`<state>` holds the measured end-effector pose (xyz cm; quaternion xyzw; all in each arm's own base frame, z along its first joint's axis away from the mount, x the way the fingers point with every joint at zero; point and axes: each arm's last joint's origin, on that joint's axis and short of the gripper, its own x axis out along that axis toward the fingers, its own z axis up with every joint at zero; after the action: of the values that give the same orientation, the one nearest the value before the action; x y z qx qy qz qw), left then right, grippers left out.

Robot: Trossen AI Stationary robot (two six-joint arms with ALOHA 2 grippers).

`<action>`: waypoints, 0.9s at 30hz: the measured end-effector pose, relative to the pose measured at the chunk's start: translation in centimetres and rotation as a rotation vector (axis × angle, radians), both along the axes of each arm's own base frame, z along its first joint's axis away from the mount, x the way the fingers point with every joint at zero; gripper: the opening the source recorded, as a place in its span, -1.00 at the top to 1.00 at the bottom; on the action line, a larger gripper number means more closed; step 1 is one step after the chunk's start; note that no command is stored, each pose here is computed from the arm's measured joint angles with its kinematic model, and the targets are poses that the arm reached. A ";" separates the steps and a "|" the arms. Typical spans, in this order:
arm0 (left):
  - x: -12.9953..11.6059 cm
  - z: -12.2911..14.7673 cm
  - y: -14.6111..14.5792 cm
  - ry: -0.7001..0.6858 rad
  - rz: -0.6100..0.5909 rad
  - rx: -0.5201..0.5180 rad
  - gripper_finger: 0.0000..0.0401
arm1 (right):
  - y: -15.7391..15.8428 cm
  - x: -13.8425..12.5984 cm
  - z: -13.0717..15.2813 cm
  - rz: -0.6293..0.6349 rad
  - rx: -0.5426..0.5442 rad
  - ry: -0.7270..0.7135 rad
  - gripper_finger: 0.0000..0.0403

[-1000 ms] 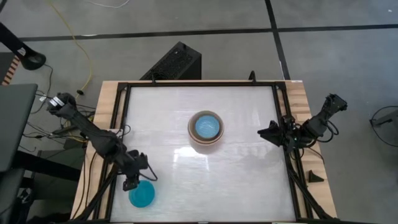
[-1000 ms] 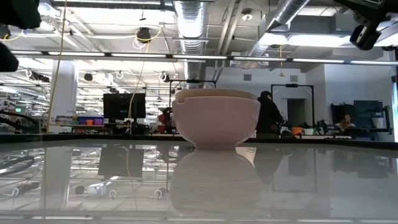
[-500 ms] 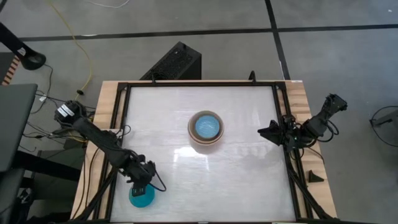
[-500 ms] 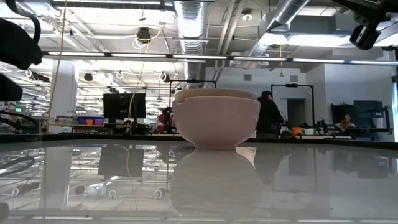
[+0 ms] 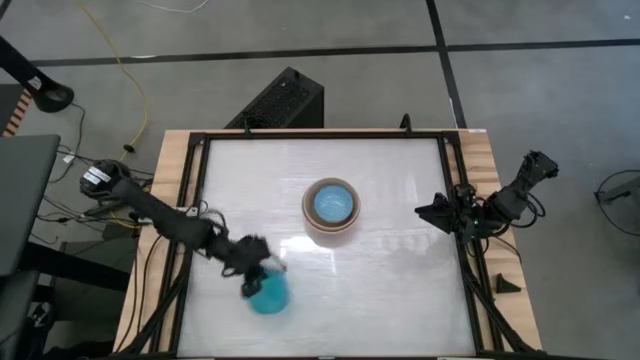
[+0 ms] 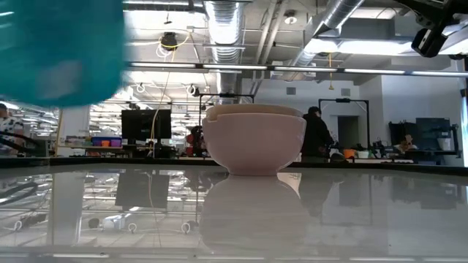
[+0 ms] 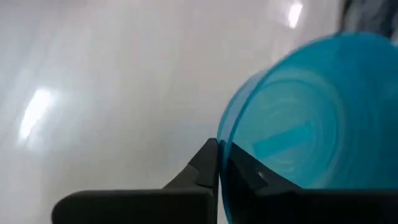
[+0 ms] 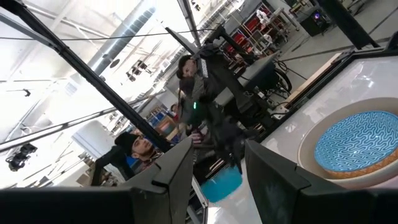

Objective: Nest bowls inside each other
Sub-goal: Stack the blue bowl into the blue-patterned and orange-patterned

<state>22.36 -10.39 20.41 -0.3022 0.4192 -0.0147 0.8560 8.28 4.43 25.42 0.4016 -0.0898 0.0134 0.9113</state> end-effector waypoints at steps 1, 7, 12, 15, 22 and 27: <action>0.6 0.7 0.8 -0.070 0.038 -0.001 1.00 | 0.0 0.0 0.0 0.000 -0.001 0.001 0.12; 4.3 3.2 7.1 -0.409 0.236 -0.036 1.00 | 0.0 0.0 -0.1 0.000 -0.007 0.006 0.12; 6.6 3.1 12.7 -0.529 0.375 -0.049 1.00 | 0.0 0.0 -0.1 0.000 -0.013 0.009 0.12; 8.2 3.2 15.6 -0.499 0.419 -0.049 1.00 | 0.0 0.0 -0.1 0.000 -0.012 0.008 0.12; 13.4 4.6 19.5 -0.230 0.320 0.021 1.00 | 0.0 0.0 -0.1 0.002 -0.007 0.006 0.12; 15.8 5.1 20.9 0.035 0.236 0.118 1.00 | 0.0 0.0 -0.1 0.006 0.000 0.005 0.12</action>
<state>38.19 10.53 25.53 -0.2990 0.3956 0.1161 0.8606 8.28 4.46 25.36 0.4021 -0.0865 0.0150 0.9114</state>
